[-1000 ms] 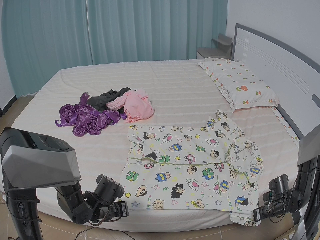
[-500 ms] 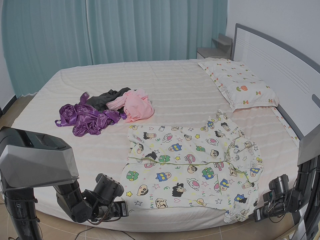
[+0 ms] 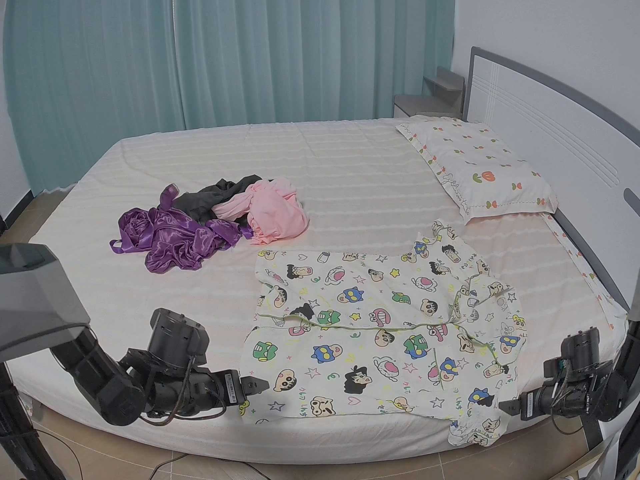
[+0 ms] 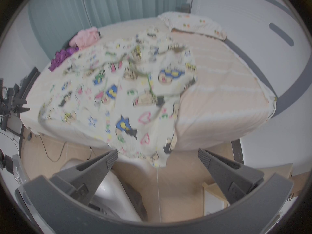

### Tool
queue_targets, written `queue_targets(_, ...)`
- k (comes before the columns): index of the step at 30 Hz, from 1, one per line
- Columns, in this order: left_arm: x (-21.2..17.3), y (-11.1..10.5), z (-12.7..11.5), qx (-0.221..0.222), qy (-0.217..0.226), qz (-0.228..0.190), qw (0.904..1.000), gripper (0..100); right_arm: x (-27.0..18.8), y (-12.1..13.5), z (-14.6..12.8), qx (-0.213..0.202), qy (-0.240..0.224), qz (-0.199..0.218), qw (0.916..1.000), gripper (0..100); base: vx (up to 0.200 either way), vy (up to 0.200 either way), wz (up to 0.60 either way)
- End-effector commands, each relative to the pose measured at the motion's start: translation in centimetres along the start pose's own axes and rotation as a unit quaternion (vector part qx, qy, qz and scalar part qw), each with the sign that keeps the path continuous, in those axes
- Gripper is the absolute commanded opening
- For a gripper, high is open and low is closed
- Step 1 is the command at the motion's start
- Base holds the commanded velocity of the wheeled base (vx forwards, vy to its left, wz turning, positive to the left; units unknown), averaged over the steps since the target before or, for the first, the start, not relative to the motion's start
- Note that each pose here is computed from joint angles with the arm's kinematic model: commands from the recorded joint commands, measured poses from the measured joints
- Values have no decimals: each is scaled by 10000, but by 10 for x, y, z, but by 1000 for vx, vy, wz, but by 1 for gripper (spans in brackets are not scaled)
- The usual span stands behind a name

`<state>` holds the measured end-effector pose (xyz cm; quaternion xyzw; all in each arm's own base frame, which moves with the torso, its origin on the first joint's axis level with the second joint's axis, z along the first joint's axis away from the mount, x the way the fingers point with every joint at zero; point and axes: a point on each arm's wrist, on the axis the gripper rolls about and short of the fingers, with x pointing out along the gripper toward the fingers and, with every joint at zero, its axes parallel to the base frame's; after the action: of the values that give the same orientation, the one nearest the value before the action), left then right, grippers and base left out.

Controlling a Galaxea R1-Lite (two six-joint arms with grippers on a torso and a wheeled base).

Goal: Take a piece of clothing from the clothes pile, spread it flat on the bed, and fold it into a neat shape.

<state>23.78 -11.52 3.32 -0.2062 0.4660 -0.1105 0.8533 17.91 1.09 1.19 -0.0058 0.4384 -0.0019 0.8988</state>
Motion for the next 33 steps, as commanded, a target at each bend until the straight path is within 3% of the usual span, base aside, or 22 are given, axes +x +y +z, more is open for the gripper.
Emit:
queue_targets(1, -25, -4, 19, -101, -392, -536, 9977, 100, -35, 0, 19, 285, -1122, 153, 9932, 100, 0, 0, 0)
queue_targets(4, -25, -4, 20, -121, -458, -564, 9973, 100, -35, 1, 21, 434, -1179, 188, 9919, 100, 0, 0, 0)
queue_targets(5, -24, -5, 24, -326, -576, -666, 9956, 100, -34, 2, 28, 622, -1295, 247, 9893, 100, 200, 0, 0)
queue_targets(9, -24, -11, 37, -967, -815, -908, 9878, 100, -30, 4, 30, 725, -1259, 294, 9890, 100, 200, 0, 0)
queue_targets(19, -10, -6, 33, -1000, -649, -768, 9899, 100, -32, 4, 31, 730, -1303, 306, 9883, 100, 200, 0, 0)
queue_targets(28, -4, -8, 29, -982, -580, -755, 9906, 100, -31, 4, 30, 736, -1273, 303, 9887, 100, 0, 0, 0)
queue_targets(33, -4, -9, 27, -967, -541, -758, 9909, 100, -31, 4, 30, 736, -1273, 303, 9887, 100, 0, -200, 0)
